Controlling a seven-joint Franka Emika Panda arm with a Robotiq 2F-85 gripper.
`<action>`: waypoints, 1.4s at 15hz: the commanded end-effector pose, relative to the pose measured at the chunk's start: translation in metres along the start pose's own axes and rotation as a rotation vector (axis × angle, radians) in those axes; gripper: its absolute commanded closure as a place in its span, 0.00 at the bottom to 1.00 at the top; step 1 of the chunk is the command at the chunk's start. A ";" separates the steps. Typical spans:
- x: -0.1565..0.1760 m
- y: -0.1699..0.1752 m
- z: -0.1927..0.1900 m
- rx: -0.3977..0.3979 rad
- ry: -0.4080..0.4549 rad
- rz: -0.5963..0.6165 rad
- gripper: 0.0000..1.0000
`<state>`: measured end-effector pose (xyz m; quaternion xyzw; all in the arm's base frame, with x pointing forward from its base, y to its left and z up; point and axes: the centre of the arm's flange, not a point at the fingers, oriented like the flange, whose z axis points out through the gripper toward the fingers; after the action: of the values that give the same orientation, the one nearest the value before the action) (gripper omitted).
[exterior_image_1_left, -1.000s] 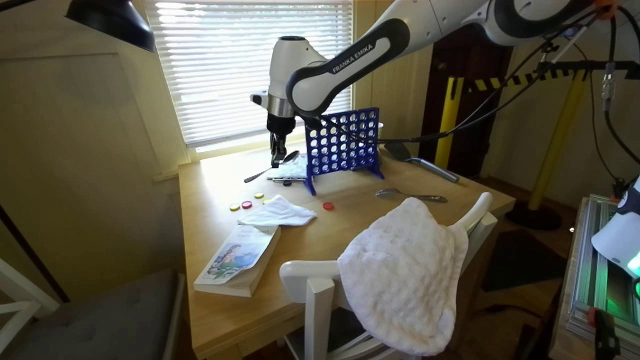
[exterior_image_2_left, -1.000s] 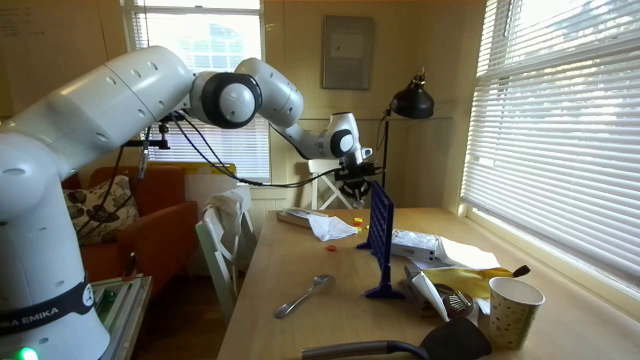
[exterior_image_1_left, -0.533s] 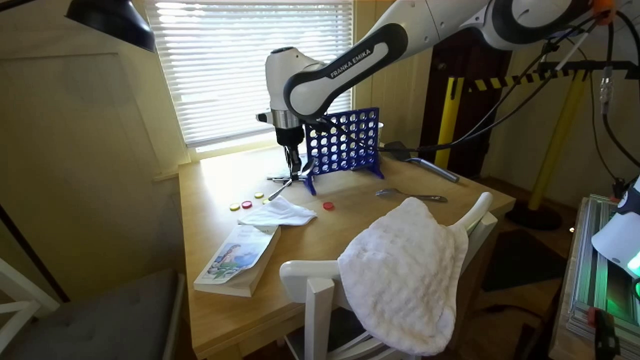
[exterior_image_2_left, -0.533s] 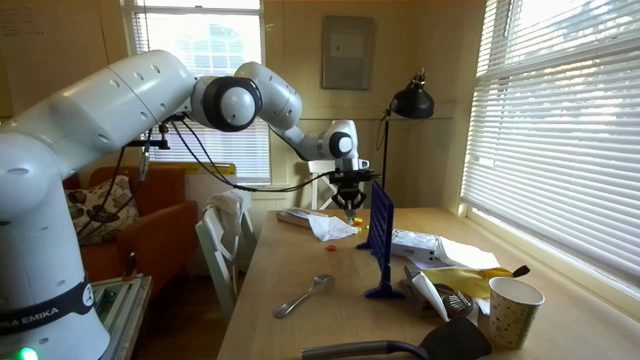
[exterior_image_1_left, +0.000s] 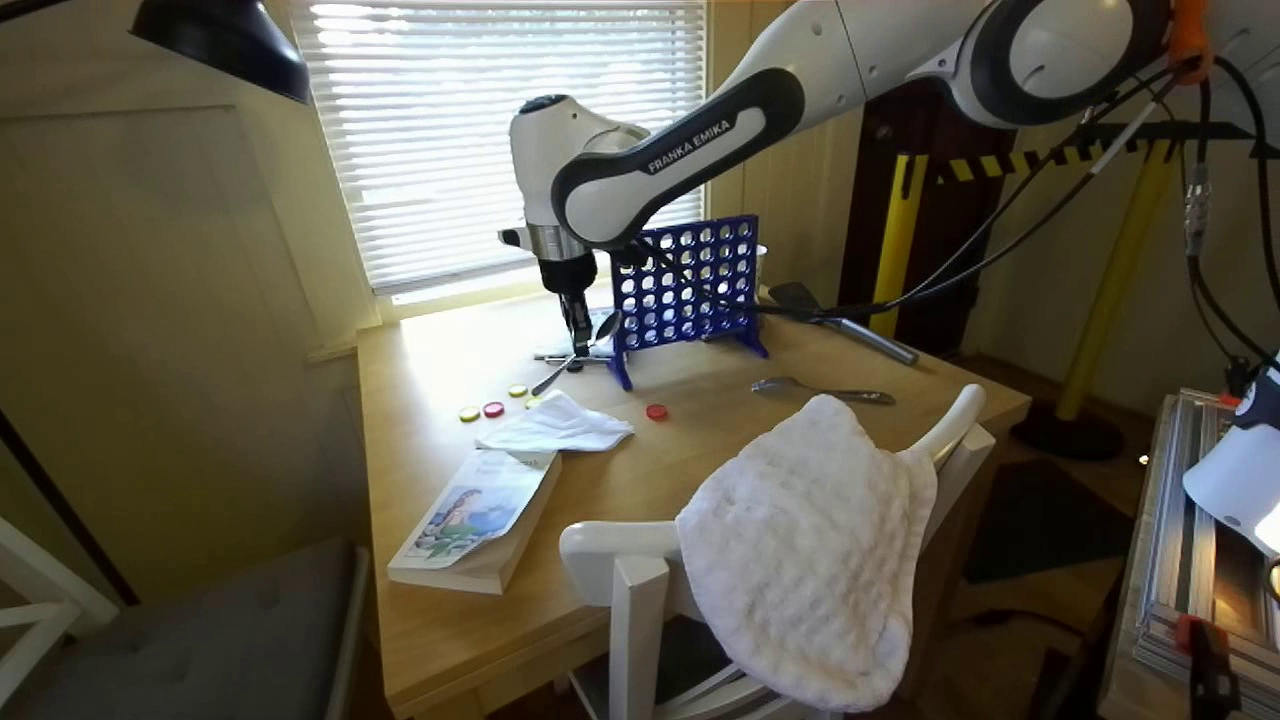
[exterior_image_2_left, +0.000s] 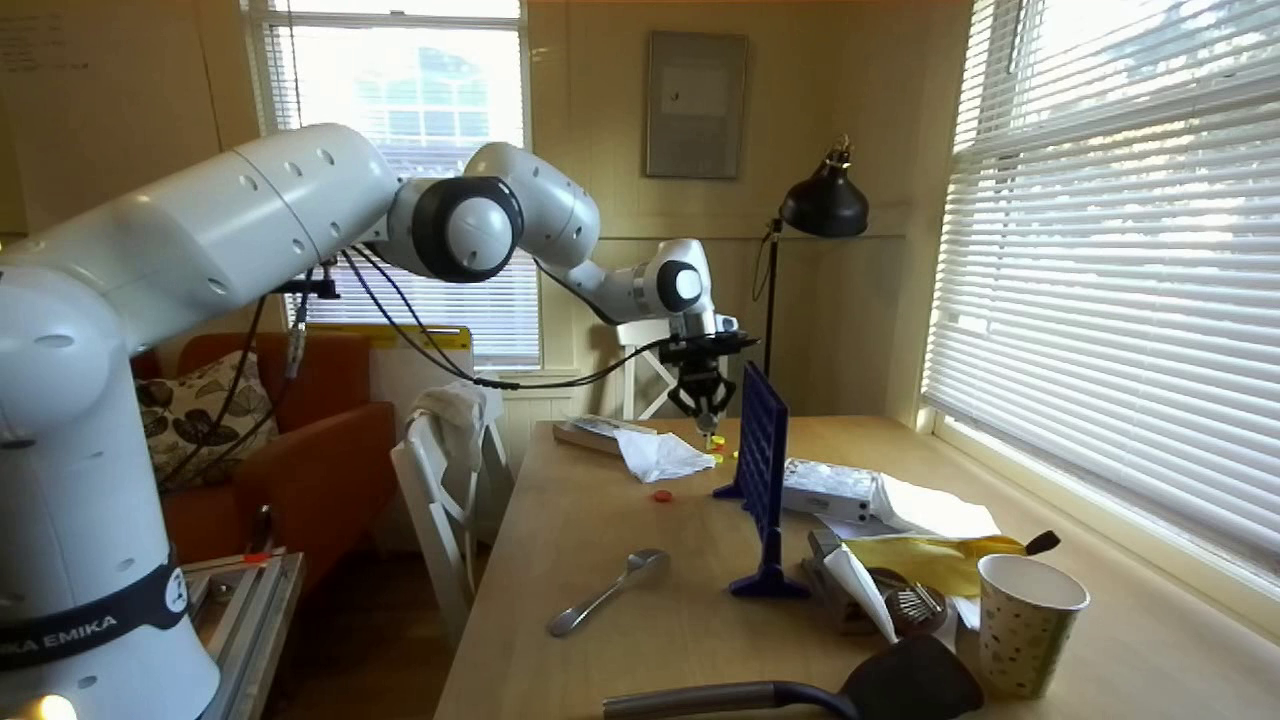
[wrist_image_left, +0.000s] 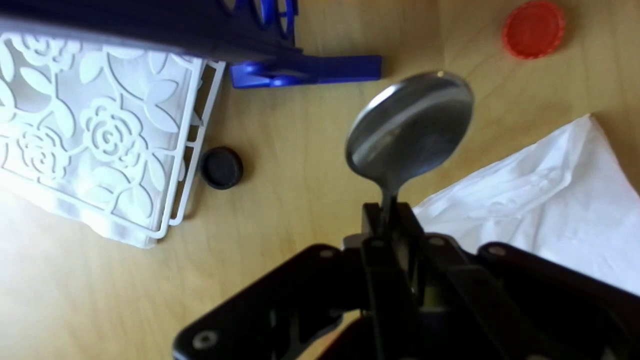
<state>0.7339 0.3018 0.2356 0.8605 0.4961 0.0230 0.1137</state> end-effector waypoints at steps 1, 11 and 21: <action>0.020 0.006 0.002 0.018 -0.075 0.008 0.98; 0.047 0.008 0.005 -0.114 0.009 -0.016 0.98; 0.054 0.011 0.013 -0.067 -0.031 -0.015 0.98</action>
<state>0.7462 0.3265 0.2201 0.8531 0.4987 0.0415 0.1474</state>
